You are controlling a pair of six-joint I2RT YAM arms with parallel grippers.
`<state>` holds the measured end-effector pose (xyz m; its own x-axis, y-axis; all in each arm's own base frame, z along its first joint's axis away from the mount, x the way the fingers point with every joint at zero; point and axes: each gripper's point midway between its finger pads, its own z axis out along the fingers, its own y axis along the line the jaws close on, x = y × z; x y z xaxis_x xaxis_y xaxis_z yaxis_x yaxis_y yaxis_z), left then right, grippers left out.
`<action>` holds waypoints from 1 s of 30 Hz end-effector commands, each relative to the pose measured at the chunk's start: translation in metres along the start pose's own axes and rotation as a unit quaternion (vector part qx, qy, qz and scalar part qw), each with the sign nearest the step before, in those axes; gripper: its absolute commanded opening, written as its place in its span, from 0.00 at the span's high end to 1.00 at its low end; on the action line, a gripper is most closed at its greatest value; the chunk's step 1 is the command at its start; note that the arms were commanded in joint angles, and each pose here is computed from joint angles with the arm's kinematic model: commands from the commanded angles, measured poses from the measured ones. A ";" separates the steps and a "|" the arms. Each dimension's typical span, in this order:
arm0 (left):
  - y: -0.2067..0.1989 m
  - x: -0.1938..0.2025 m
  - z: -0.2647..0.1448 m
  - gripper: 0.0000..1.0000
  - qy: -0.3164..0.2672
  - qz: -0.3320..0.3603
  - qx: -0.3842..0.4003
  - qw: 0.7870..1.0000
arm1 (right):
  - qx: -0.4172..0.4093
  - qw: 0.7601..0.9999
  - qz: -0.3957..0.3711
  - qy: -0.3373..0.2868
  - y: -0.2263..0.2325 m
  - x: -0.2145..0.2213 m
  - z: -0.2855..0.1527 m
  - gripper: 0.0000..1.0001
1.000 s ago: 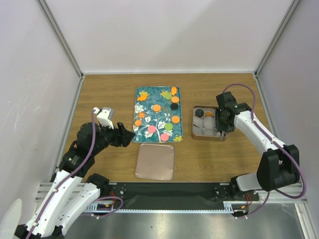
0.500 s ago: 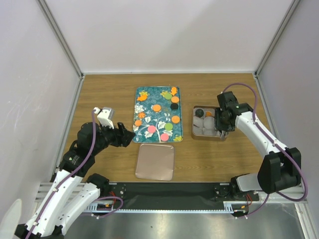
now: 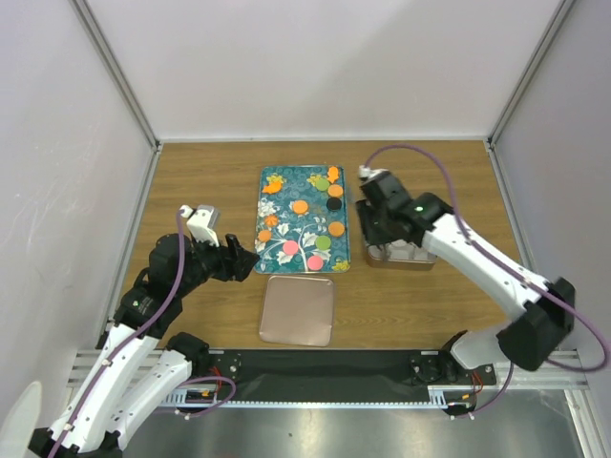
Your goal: Pack the cookies
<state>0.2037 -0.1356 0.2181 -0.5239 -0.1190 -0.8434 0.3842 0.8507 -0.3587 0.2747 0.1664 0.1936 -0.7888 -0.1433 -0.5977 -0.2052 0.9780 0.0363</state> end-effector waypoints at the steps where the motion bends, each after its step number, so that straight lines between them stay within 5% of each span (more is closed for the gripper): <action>1: -0.002 -0.004 0.002 0.27 -0.008 0.005 0.003 1.000 | -0.038 0.998 -0.039 0.009 0.050 0.000 0.012 0.55; 8: 0.000 -0.004 0.001 0.27 -0.010 0.004 -0.002 1.000 | -0.019 0.993 -0.101 0.057 0.081 0.026 0.046 0.54; 30: 0.000 -0.002 0.003 0.27 -0.004 0.004 0.000 1.000 | -0.013 0.993 -0.086 0.084 0.068 0.041 0.070 0.53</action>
<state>0.2045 -0.1360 0.2160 -0.5306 -0.1154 -0.8397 0.3812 0.8524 -0.3580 0.2629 0.2339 0.1120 -0.8318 -0.3528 -0.4286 -0.3675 0.9286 -0.0513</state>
